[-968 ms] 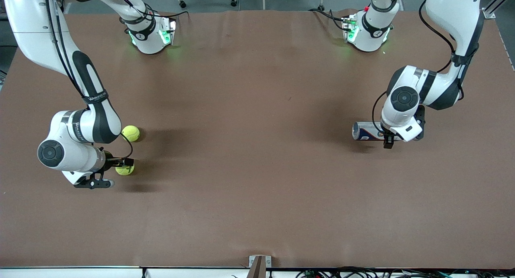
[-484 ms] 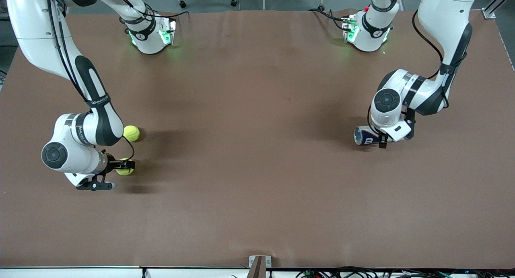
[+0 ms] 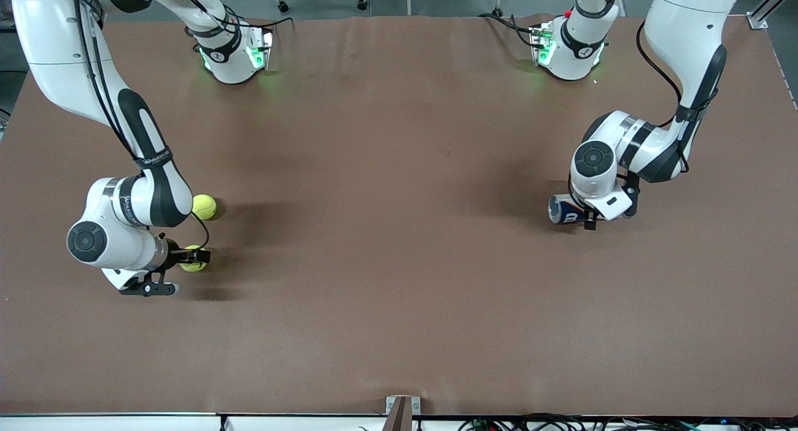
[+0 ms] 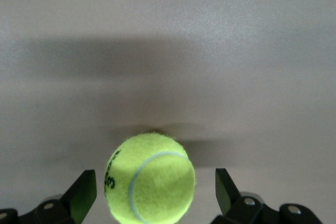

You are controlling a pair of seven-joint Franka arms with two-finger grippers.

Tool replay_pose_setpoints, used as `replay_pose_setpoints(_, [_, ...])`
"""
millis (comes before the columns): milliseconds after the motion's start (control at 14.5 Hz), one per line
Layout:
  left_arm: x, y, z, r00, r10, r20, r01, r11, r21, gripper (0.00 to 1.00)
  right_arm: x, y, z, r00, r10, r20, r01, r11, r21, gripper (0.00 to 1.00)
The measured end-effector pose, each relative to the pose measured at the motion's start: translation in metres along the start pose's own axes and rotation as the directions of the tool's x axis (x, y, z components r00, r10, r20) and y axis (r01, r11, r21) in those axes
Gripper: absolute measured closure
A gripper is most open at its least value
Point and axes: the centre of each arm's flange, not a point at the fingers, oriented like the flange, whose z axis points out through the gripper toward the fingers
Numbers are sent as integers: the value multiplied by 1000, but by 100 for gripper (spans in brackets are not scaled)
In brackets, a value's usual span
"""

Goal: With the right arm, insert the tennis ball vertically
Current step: 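Grasp the nearer ball with the right gripper while the left gripper grasps the can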

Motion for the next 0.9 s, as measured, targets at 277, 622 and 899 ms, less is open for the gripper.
replay_pose_setpoints(277, [-1, 0, 1, 1000, -1, 0, 1, 1000, 3, 4, 2, 0, 6, 1000, 0, -11, 0, 1000, 1, 4])
replay_pose_setpoints(622, [2, 4, -3, 1000, -10, -2, 10, 1000, -7, 28, 3, 1, 5, 1000, 1, -14, -1, 1000, 0, 22])
replay_pose_setpoints(899, [9, 16, -14, 1000, -29, 2, 29, 999, -34, 29, 4, 1, 3, 1000, 1, -18, -1, 1000, 0, 35])
